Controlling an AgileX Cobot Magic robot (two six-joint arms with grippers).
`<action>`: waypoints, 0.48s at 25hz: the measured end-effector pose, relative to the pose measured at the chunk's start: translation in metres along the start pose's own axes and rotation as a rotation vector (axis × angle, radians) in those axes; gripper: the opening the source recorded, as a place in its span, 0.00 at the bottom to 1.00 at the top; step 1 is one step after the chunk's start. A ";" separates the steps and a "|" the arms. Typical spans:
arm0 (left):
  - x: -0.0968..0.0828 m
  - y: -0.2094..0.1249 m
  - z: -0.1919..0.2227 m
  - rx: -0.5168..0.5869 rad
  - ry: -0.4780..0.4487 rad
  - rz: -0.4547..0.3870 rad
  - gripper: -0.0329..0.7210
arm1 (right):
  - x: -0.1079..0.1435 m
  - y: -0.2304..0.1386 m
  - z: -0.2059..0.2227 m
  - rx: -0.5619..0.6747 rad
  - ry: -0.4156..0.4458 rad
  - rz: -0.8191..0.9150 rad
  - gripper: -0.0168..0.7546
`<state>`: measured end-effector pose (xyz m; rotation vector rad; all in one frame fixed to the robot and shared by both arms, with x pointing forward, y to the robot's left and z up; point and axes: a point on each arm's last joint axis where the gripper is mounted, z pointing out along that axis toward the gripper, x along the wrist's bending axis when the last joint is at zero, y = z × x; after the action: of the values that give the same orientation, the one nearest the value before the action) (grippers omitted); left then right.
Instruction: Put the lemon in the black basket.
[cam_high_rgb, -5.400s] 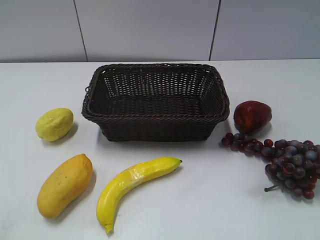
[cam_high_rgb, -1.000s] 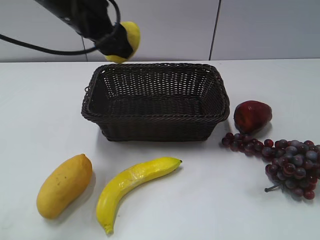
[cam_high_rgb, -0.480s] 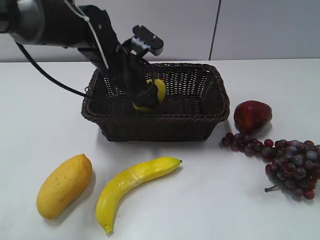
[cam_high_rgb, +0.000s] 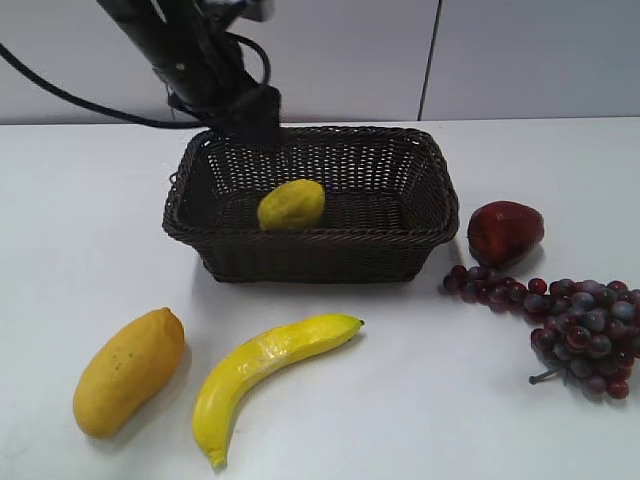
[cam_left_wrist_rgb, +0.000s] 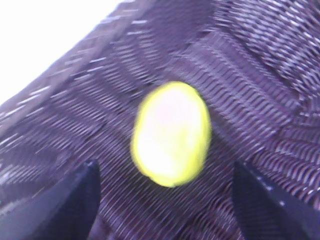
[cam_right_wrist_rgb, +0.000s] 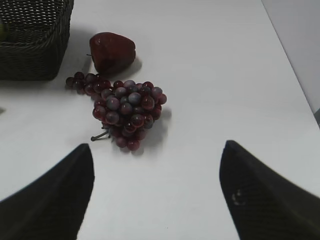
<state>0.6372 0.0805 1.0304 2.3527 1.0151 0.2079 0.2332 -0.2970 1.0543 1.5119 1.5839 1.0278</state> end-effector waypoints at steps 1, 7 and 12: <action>0.010 -0.002 -0.009 0.027 0.019 -0.058 0.83 | 0.000 0.000 0.000 0.000 0.000 0.000 0.79; 0.067 -0.042 -0.042 0.289 0.120 -0.313 0.82 | 0.000 0.000 0.000 0.000 0.000 0.000 0.79; 0.098 -0.071 -0.061 0.340 0.179 -0.448 0.81 | 0.000 0.000 0.000 0.000 0.000 0.000 0.79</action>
<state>0.6407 0.2160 1.0338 2.3473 1.7508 0.0768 0.2332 -0.2970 1.0543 1.5119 1.5839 1.0278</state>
